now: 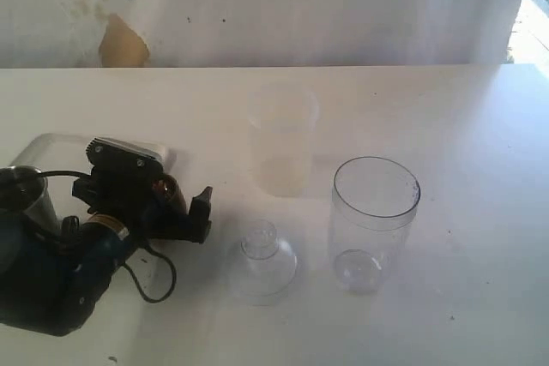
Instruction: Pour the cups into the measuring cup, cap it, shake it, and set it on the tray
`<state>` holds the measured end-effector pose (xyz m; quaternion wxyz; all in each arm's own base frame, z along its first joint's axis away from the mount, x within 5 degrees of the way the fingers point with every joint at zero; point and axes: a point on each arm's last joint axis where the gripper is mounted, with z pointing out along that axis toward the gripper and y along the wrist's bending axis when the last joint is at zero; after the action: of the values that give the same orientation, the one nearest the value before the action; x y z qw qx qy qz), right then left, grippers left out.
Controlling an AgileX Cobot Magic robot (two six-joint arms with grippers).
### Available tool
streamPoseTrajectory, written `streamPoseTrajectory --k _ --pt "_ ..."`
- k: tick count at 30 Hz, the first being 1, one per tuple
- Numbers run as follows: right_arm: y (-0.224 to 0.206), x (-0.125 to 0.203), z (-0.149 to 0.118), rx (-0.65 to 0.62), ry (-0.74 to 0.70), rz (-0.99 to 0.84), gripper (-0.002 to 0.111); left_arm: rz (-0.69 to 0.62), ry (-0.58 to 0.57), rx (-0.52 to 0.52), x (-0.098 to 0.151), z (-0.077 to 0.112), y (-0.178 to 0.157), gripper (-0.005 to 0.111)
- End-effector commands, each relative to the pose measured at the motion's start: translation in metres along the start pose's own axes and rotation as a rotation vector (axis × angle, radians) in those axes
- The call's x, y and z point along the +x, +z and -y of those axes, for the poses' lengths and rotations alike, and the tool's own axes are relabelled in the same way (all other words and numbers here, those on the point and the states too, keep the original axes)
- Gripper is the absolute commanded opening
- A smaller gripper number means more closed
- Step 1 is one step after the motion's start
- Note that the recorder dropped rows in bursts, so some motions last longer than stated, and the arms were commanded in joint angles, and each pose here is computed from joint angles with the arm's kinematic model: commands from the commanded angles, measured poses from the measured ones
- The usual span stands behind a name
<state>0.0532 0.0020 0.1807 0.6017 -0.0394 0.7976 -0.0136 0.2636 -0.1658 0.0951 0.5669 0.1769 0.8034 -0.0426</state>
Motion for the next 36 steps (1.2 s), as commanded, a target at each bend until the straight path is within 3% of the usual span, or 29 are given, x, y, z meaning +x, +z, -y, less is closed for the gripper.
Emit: streamPoseTrajectory --k 1,9,16,18,19,31,36 --pt "0.0 -0.001 0.0 0.002 0.0 0.016 0.0 -0.045 0.064 -0.013 0.005 -0.001 0.001 0.105" --pt "0.0 -0.001 0.0 0.002 0.0 0.016 0.0 -0.076 0.134 -0.018 0.008 -0.002 0.001 0.105" --pt "0.0 -0.001 0.0 0.002 0.0 0.016 0.0 -0.097 0.232 0.042 0.011 0.003 0.001 0.104" --pt "0.0 -0.001 0.0 0.002 0.0 0.016 0.0 -0.097 0.233 0.042 0.011 0.003 0.001 0.095" --pt "0.0 -0.001 0.0 0.002 0.0 0.016 0.0 -0.099 0.229 0.038 0.011 0.003 0.001 0.083" --pt "0.0 -0.001 0.0 0.002 0.0 0.016 0.0 -0.085 0.258 0.068 0.01 0.006 0.001 0.003" --pt "0.0 -0.001 0.0 0.002 0.0 0.016 0.0 -0.022 0.293 0.132 0.005 0.012 0.0 0.0"
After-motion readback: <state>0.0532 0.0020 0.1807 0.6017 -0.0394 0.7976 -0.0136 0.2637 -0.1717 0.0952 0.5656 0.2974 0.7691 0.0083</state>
